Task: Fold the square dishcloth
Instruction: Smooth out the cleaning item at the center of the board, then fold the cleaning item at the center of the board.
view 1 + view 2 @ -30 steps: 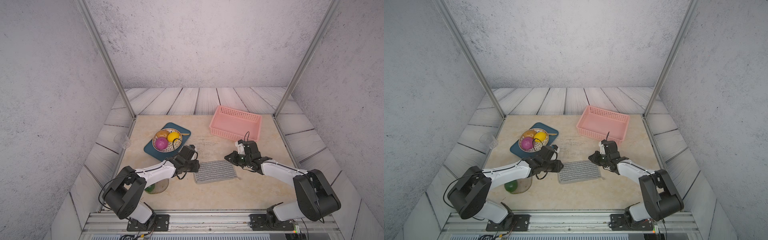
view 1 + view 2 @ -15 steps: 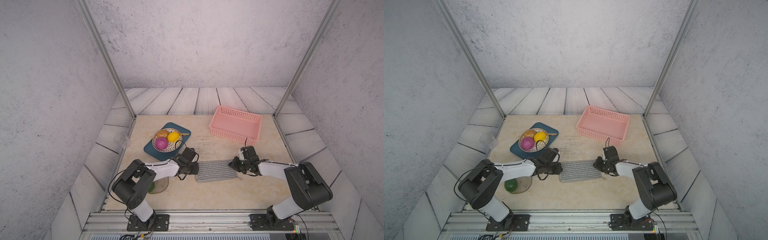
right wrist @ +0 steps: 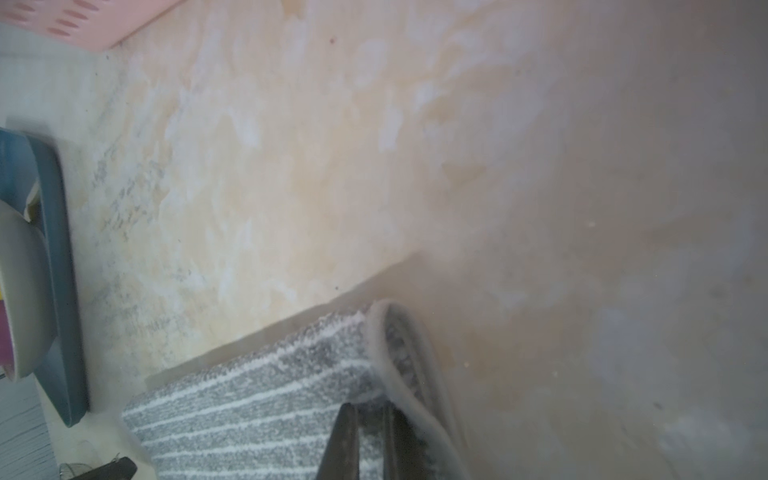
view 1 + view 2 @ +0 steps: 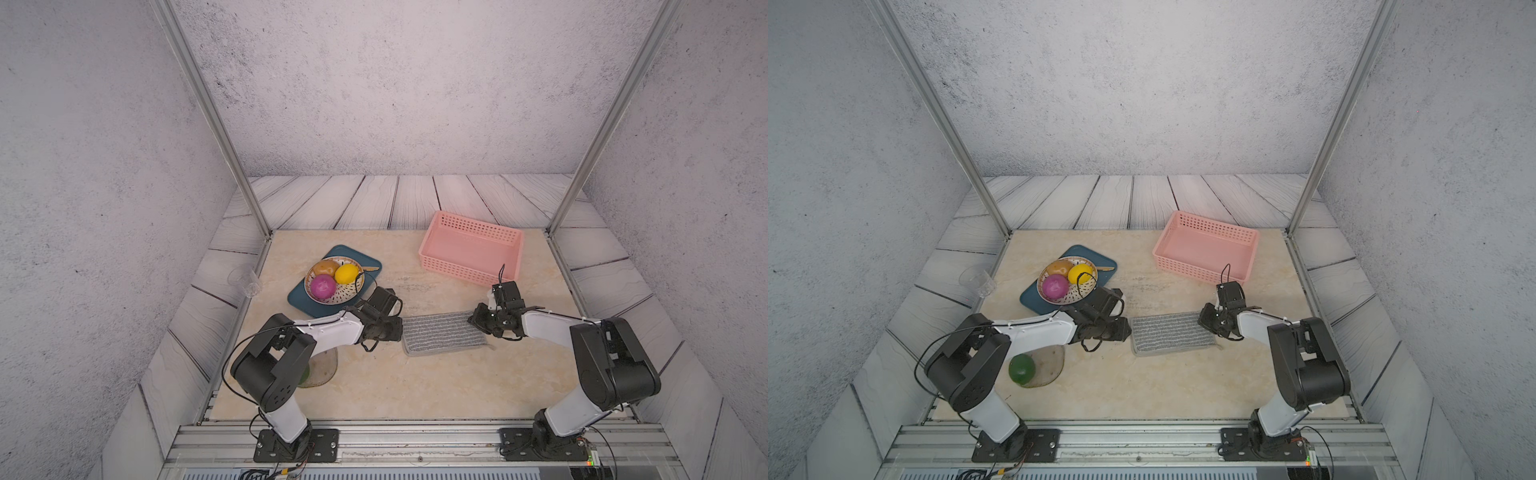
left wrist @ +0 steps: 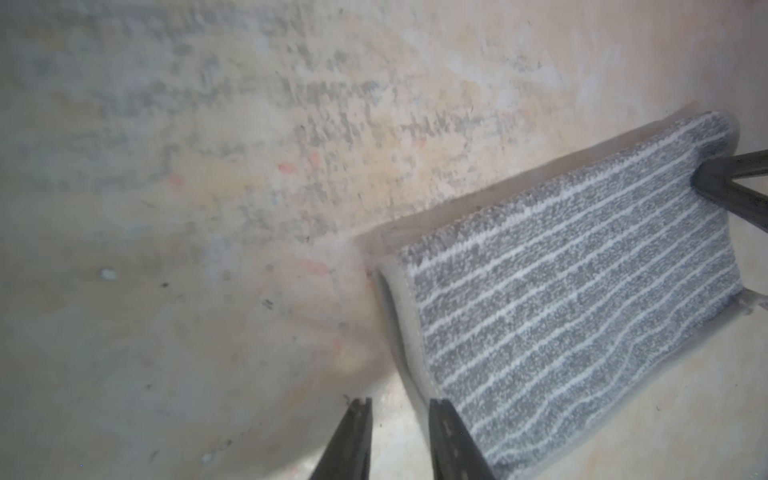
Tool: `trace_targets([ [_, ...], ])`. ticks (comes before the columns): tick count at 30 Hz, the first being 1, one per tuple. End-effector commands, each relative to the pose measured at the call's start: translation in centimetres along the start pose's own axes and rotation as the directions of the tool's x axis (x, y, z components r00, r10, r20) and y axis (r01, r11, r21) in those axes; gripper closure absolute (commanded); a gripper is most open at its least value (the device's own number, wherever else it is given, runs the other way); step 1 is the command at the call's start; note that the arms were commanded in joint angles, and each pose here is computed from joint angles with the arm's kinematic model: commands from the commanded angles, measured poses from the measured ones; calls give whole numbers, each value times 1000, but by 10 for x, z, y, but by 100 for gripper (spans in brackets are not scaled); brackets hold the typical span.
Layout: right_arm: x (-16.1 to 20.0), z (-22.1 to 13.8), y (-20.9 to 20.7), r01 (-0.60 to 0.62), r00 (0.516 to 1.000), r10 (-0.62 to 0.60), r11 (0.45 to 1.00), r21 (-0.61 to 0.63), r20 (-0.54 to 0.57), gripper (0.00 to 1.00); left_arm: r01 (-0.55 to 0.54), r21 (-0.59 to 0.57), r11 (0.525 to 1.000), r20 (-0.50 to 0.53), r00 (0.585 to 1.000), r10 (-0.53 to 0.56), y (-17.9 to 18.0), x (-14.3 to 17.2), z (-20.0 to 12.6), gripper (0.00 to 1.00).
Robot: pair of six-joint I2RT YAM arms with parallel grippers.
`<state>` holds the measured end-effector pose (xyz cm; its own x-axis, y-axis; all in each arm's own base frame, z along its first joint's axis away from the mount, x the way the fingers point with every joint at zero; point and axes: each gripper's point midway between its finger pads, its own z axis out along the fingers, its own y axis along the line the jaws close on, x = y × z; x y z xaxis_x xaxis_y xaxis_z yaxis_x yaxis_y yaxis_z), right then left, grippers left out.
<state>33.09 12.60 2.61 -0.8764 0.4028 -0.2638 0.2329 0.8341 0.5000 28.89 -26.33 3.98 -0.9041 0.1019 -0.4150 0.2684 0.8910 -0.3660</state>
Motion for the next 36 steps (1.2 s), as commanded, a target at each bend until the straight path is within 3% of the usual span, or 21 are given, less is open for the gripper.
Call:
trace_targets([
  [1, -7, -25, 1, 64, 997, -66, 996, 53, 27, 85, -4, -18, 1000, 38, 999, 5, -1, -13, -18, 68],
  [9, -10, -74, -4, 120, 990, -131, 980, 160, 59, 72, 39, -39, 998, -6, 999, -39, 1, -2, -31, 63],
  [14, 1, -90, -18, 149, 987, -158, 960, 236, 16, 69, 28, -106, 994, 0, 1000, -28, 3, 7, -42, 52],
  [23, 21, -82, -30, 161, 987, -148, 954, 252, -69, 68, -55, -185, 981, 0, 998, 56, -7, 9, -41, 47],
  [36, 39, -50, -36, 163, 977, -123, 958, 235, -173, 65, -112, -175, 978, -72, 992, 101, -22, 19, -14, 47],
])
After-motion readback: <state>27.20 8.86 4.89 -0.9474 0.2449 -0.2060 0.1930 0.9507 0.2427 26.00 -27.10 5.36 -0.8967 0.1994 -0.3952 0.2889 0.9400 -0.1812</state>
